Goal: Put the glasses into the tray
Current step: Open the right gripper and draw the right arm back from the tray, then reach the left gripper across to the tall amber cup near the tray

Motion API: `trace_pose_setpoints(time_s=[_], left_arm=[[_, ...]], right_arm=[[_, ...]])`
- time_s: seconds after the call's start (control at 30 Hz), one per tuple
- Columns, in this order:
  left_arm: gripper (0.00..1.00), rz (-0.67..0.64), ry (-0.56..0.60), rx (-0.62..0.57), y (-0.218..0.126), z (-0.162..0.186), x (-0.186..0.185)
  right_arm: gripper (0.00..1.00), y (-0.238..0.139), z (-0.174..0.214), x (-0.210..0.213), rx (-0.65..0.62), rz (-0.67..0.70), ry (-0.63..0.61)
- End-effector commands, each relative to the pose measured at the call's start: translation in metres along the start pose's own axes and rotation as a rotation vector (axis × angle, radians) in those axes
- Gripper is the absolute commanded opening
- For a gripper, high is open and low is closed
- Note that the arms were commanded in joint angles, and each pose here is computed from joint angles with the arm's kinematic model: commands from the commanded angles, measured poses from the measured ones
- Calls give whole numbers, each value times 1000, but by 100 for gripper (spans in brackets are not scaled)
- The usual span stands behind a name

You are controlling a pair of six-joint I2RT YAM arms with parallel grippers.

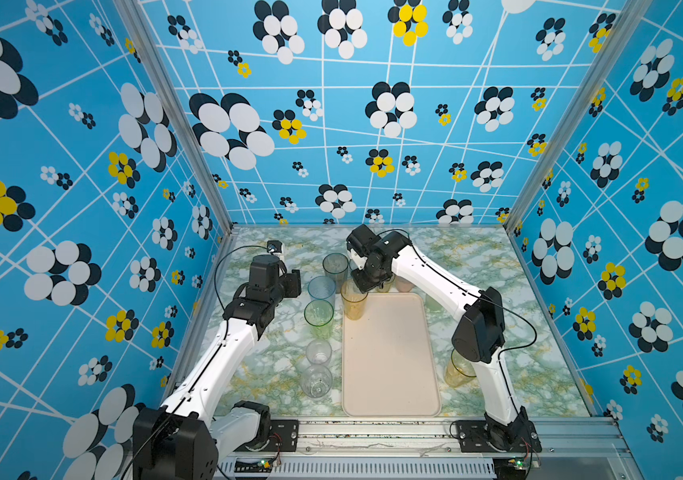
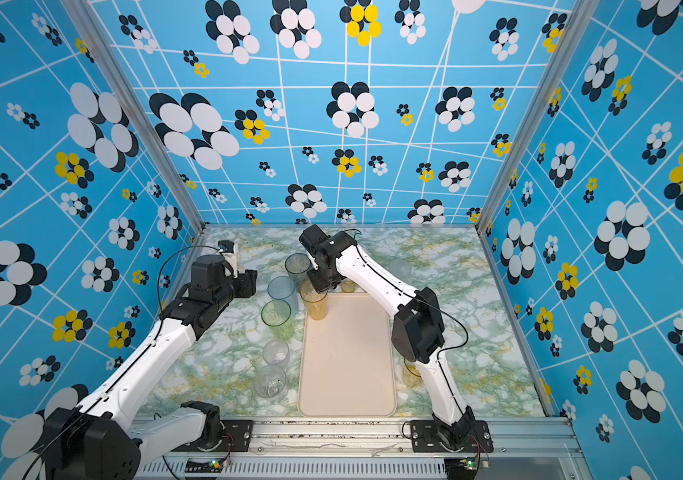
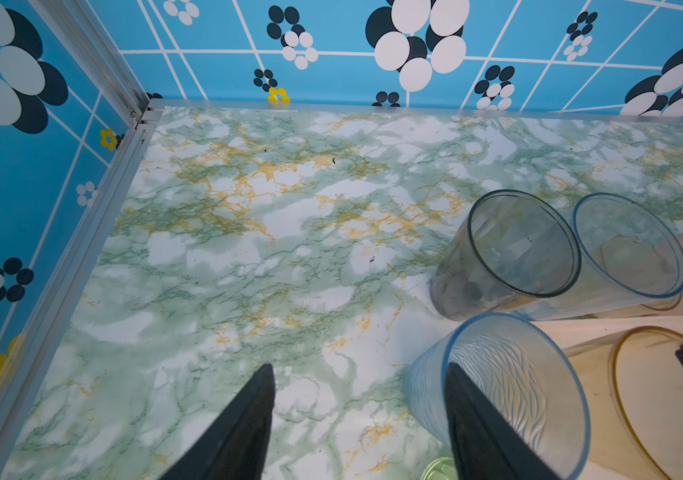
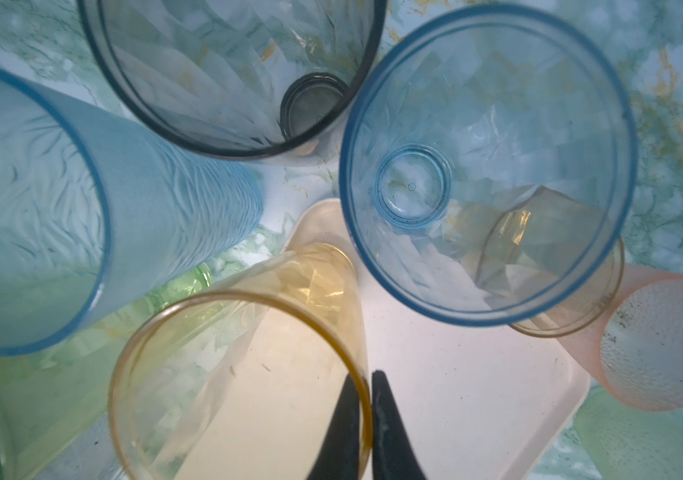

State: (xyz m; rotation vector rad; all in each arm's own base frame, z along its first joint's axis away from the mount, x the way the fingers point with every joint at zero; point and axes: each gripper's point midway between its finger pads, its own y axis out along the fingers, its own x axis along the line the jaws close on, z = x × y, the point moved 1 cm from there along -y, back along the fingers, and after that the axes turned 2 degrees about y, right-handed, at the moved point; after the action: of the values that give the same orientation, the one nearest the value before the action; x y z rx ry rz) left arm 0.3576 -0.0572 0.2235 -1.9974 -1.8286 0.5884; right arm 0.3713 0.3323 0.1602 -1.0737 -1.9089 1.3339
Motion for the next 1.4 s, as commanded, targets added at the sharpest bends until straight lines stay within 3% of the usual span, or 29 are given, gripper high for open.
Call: trace_pose_setpoints(time_s=[0.0, 0.43, 0.6, 0.73, 0.93, 1.1, 1.2, 1.37], left_arm=[[66, 3, 7, 3, -1, -5, 1], [65, -13, 12, 4, -2, -4, 4], [65, -21, 18, 9, -3, -3, 5], [65, -24, 23, 6, -5, -3, 5], [62, 45, 28, 9, -9, -9, -9], [58, 250, 163, 72, -26, -19, -87], [50, 400, 275, 139, -41, -15, -149], [47, 641, 430, 199, -78, 2, -245]], right_arm=[[15, -8, -2, -1, -19, -9, 7], [23, -63, -8, -12, -148, 14, 18], [24, -94, 0, -36, -186, 88, 37], [25, -127, 36, -73, -183, 183, 92], [29, -158, 122, -120, -191, 240, 280], [36, -156, 170, -159, -227, 245, 492], [40, -143, 171, -178, -267, 198, 600], [43, -123, 169, -201, -261, 187, 671]])
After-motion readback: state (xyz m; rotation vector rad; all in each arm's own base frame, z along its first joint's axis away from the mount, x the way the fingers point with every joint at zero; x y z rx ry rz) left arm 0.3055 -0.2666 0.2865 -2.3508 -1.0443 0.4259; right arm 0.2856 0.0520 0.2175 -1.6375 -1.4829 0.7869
